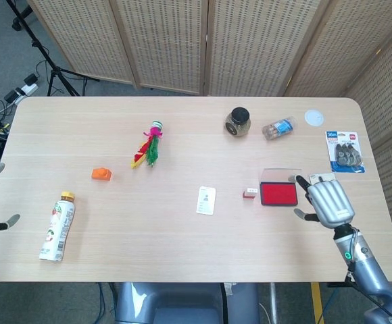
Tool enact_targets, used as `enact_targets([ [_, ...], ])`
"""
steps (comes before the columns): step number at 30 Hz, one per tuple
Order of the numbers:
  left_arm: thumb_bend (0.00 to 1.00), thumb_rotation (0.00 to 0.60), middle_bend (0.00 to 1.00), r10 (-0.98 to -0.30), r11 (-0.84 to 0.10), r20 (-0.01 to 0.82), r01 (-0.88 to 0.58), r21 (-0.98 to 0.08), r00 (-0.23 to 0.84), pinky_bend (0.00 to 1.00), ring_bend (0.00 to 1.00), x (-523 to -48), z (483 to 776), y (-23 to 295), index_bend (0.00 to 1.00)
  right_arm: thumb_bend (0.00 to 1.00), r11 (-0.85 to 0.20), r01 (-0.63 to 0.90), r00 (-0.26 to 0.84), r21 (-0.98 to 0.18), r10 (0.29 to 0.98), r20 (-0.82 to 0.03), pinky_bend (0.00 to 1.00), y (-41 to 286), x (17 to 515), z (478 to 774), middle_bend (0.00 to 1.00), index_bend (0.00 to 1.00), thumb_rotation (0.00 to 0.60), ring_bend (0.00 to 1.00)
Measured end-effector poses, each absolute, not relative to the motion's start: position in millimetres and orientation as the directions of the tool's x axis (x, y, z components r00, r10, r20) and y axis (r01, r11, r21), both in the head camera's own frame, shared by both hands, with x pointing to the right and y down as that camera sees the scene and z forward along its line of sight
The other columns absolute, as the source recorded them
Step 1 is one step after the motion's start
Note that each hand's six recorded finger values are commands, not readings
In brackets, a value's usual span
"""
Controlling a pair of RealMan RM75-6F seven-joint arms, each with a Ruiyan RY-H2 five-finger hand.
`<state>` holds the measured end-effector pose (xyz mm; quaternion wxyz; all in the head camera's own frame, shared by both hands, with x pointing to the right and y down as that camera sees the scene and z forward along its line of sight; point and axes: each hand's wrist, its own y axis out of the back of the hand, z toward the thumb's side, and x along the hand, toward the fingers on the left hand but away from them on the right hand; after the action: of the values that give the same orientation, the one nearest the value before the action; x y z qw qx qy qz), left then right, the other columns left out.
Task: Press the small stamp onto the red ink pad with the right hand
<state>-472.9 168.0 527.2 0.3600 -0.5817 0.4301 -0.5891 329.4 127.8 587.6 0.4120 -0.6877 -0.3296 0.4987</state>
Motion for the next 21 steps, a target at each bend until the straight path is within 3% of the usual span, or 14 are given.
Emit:
enact_targets([
  [10,0.00,0.600,0.00,-0.923,-0.374,0.379,-0.072,-0.925,-0.073,0.00,0.00,-474,530,169,0.00,0.17,-0.505,-0.027,0.236,-0.863,0.835,-0.496,1.00,100,290,647,1.00,0.37,0.600,1.00],
  [21,0.00,0.600,0.00,-0.914,-0.391,0.396,-0.066,-0.918,-0.089,0.00,0.00,-476,537,166,0.00,0.26,-0.529,-0.085,0.206,-0.844,0.820,-0.534,1.00,93,281,684,1.00,0.38,0.600,1.00],
])
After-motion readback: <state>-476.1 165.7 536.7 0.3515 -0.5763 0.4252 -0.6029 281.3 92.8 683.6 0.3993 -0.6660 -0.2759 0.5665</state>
